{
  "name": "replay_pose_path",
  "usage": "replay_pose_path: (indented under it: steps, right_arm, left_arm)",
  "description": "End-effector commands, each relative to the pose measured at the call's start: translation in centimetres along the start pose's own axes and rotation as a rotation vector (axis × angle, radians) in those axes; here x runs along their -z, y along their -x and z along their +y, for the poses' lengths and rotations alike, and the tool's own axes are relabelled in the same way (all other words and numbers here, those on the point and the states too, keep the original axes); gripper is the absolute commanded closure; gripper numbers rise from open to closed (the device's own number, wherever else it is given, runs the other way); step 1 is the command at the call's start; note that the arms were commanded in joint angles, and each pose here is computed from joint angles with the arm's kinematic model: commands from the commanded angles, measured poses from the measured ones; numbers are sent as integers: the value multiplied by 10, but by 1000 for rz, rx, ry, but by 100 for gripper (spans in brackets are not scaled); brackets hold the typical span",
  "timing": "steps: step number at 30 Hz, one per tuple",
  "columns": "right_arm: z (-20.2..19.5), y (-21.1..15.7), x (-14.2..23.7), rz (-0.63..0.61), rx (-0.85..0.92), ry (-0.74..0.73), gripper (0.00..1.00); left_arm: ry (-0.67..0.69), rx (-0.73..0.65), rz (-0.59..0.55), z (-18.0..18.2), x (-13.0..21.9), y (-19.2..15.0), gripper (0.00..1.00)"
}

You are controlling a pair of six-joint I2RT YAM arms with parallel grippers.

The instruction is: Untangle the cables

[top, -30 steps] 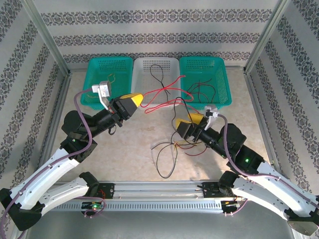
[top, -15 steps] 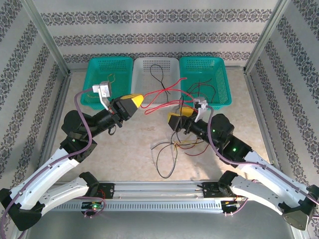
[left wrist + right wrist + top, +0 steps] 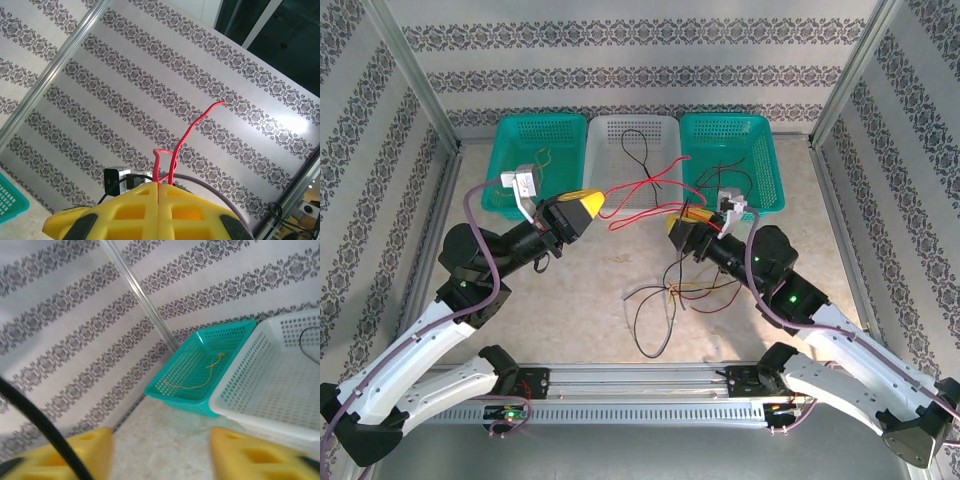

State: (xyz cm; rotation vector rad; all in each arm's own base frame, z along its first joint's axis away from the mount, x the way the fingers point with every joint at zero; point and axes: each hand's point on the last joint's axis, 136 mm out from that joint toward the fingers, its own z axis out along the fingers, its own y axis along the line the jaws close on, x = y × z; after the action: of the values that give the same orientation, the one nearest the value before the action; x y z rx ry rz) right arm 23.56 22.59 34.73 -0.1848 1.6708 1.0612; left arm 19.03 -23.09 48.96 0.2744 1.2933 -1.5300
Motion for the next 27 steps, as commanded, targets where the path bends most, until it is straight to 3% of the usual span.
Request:
replay_pose_path:
  steps: [1, 7, 14, 18, 23, 27]
  right_arm:
    - [2, 7, 1, -26, -8, 16, 64]
    - [-16, -6, -4, 12, -36, -54, 88]
    - [-92, -51, -18, 155, -122, -328, 89]
    - [-143, -65, -20, 211, -219, -486, 90]
    - [-157, -36, -39, 220, -228, -517, 91]
    - [-152, 4, -72, 208, -179, -493, 89]
  left_arm:
    - [-36, -52, -31, -18, 5, 15, 100]
    - [40, -101, -66, -12, 14, 24, 100]
    - [110, -212, -101, -15, 20, 44, 100]
    - [349, -299, -129, 14, 35, 59, 100]
    - [647, -354, -234, 48, 81, 77, 100]
    - [770, -346, -213, 69, 98, 69, 100]
